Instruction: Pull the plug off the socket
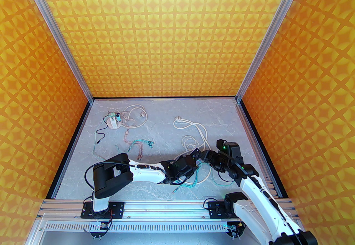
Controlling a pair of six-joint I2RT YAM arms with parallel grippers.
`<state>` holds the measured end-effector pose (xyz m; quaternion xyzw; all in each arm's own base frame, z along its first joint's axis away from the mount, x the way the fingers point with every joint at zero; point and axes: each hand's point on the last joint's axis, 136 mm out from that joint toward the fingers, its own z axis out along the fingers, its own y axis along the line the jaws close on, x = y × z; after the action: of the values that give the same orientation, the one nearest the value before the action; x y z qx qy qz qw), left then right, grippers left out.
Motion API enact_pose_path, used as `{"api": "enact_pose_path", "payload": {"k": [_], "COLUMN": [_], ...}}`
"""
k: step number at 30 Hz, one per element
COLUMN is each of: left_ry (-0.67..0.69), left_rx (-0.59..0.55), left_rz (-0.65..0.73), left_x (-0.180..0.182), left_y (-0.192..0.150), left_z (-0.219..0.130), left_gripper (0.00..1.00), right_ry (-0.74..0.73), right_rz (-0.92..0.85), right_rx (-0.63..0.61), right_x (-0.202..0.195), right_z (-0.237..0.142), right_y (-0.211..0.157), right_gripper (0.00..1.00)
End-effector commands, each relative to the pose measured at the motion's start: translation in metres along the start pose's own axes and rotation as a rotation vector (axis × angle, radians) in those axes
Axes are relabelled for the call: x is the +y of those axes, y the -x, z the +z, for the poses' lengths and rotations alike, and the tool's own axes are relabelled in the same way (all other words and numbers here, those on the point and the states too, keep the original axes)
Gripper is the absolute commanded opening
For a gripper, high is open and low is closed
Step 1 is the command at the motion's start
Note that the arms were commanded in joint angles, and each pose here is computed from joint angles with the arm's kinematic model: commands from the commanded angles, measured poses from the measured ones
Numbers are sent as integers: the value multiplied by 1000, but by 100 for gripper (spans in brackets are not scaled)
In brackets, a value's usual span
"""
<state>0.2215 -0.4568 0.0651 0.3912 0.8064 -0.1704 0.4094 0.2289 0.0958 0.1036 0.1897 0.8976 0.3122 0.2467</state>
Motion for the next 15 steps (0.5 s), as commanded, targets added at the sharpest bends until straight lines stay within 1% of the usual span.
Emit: {"api": "enact_pose_path", "payload": {"k": [1, 5, 9, 11, 15], "left_ry": [23, 23, 23, 25, 24], "left_rx": [-25, -21, -21, -17, -21], "left_rz": [-6, -8, -11, -11, -16], "left_x": [6, 6, 6, 6, 6], "left_y": [12, 11, 11, 9, 10], "left_z": [3, 2, 2, 3, 4], "left_gripper": [37, 37, 38, 38, 38], "right_ry": [64, 74, 105, 82, -6], "right_rz": [-19, 13, 20, 13, 30], "right_rx": [-4, 22, 18, 20, 87], "right_x": [11, 7, 13, 8, -14], "right_z": [0, 12, 15, 15, 27], "right_y": [2, 0, 2, 2, -11], "right_gripper": [58, 57, 57, 57, 55]}}
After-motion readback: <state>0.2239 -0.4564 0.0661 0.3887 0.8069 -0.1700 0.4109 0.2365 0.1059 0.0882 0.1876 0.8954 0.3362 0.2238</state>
